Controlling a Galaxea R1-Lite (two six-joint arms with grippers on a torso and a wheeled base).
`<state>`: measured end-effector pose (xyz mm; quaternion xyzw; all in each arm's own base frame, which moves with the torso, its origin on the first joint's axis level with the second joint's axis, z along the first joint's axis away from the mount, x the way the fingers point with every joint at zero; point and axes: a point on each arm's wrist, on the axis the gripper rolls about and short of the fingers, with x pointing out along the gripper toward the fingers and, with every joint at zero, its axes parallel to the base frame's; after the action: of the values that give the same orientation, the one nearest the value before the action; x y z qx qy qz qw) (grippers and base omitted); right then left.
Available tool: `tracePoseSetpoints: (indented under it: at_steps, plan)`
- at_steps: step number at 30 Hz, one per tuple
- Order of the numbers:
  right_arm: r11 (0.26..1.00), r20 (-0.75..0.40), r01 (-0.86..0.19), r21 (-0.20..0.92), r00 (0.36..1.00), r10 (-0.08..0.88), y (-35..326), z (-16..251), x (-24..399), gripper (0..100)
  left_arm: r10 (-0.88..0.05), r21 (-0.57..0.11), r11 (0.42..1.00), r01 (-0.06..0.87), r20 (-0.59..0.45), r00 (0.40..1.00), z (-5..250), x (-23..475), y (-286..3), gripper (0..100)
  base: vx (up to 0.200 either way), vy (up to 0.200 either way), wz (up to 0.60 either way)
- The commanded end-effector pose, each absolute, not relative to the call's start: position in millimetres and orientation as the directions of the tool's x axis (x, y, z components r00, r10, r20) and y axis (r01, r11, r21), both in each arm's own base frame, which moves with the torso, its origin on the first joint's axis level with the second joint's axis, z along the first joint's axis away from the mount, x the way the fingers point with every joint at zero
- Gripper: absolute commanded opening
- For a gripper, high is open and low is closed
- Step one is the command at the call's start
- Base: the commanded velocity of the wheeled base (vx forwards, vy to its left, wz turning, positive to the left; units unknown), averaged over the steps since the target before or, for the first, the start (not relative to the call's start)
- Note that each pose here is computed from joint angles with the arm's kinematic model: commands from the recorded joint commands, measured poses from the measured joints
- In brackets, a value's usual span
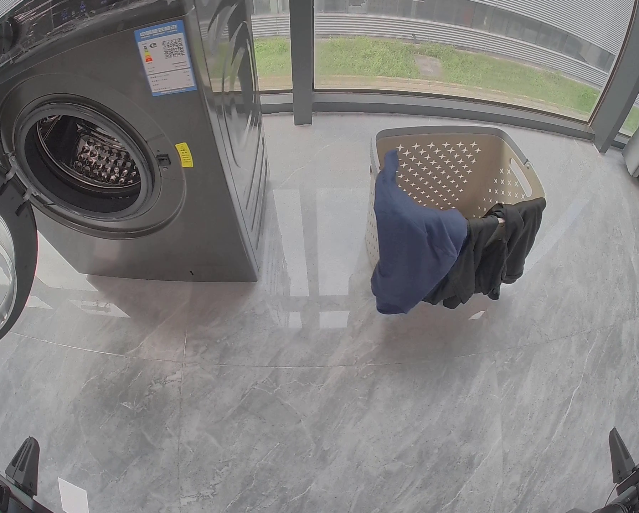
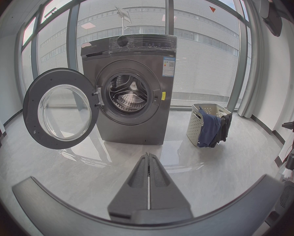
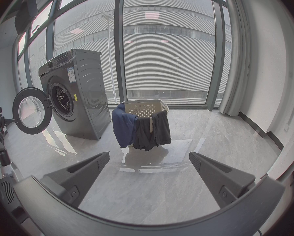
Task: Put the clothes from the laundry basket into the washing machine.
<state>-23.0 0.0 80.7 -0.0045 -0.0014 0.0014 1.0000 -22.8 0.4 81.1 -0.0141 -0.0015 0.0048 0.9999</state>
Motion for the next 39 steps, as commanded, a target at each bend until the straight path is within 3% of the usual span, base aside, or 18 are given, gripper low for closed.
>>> tracePoseSetpoints:
  at_steps: [1,5,23,35,39]
  plan:
    - [1.0,-0.008,-0.005,-0.009,1.0,0.005,0.0,76.1,-22.2,100,0.011,-0.029,1.0,-0.011,0.002,1.0,75.6,-22.8,0.4,0,0.0,0.0,0.0]
    - [1.0,-0.008,-0.005,-0.009,1.0,0.005,0.0,76.1,-22.2,100,0.011,-0.028,1.0,-0.011,0.003,1.0,75.8,-22.8,0.4,0,0.0,0.0,0.0]
    - [1.0,-0.008,-0.003,-0.009,1.0,0.003,-0.1,76.1,-22.2,100,0.008,-0.029,1.0,-0.008,0.002,1.0,75.8,-22.7,0.3,0,0.2,0.0,0.0]
    - [1.0,-0.008,-0.005,-0.009,1.0,0.005,0.0,76.1,-22.2,100,0.009,-0.029,1.0,-0.009,0.002,1.0,75.8,-22.7,0.3,0,0.0,0.0,0.0]
    - [1.0,-0.008,-0.003,-0.009,1.0,0.003,-0.1,76.1,-22.2,100,0.009,-0.029,1.0,-0.009,0.002,1.0,75.8,-22.7,0.3,0,0.0,-0.2,0.0]
